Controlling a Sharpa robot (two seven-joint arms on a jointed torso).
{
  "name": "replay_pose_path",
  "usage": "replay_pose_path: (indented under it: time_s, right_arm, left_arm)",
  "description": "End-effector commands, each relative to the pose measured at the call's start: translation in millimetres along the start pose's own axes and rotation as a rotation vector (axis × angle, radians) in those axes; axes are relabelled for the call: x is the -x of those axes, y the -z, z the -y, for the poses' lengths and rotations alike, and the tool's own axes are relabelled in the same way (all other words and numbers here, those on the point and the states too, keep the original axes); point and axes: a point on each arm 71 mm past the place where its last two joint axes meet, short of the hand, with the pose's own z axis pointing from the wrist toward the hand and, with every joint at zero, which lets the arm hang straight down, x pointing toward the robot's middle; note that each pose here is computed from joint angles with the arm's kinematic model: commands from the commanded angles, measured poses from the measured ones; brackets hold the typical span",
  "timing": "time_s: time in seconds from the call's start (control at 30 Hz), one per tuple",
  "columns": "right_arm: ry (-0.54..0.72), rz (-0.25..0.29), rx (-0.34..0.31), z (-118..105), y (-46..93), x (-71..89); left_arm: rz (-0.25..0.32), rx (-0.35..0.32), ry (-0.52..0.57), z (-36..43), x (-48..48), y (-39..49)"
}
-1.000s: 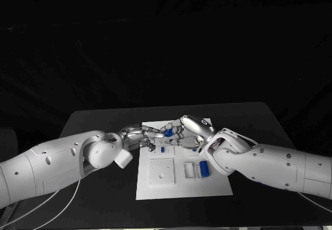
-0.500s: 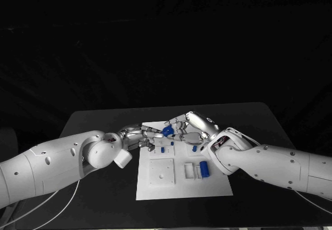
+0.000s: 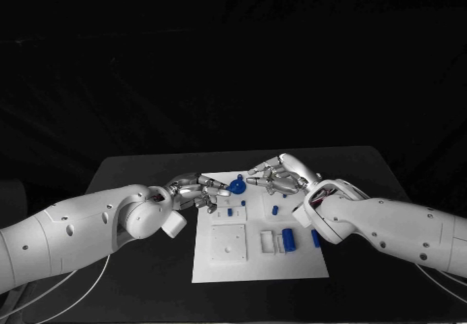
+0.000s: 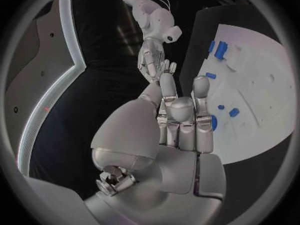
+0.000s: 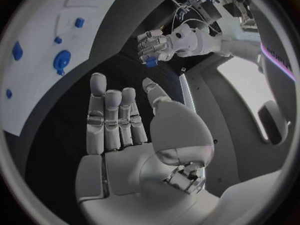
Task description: Assemble the parts on the task board
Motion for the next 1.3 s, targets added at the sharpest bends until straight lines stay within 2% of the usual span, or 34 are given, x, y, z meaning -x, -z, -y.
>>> replay_pose_path:
  time_s: [0.03,0.27,0.4,0.47,0.93,1.3]
  right_arm:
    - [-0.228,-0.181,-0.255,15.0,4.4,-13.7]
    - [-0.412,-0.303,-0.461,20.8,11.2,-25.0]
    - [-0.504,-0.365,-0.531,17.6,13.8,-34.1]
    - [-0.538,-0.378,-0.548,15.2,14.0,-37.6]
    - [-0.667,-0.328,-0.569,9.2,11.4,-42.4]
    - [-0.728,-0.292,-0.516,2.1,7.2,-44.2]
  left_arm:
    - [0.034,-0.051,-0.072,4.7,2.4,0.1]
    - [0.041,-0.057,-0.088,5.0,3.8,0.4]
    - [0.039,-0.058,-0.094,5.1,3.4,0.3]
    - [0.038,-0.058,-0.095,5.1,3.2,0.2]
    - [0.028,-0.054,-0.108,4.9,2.1,-0.4]
    - [0.014,-0.05,-0.133,4.9,-0.1,-1.3]
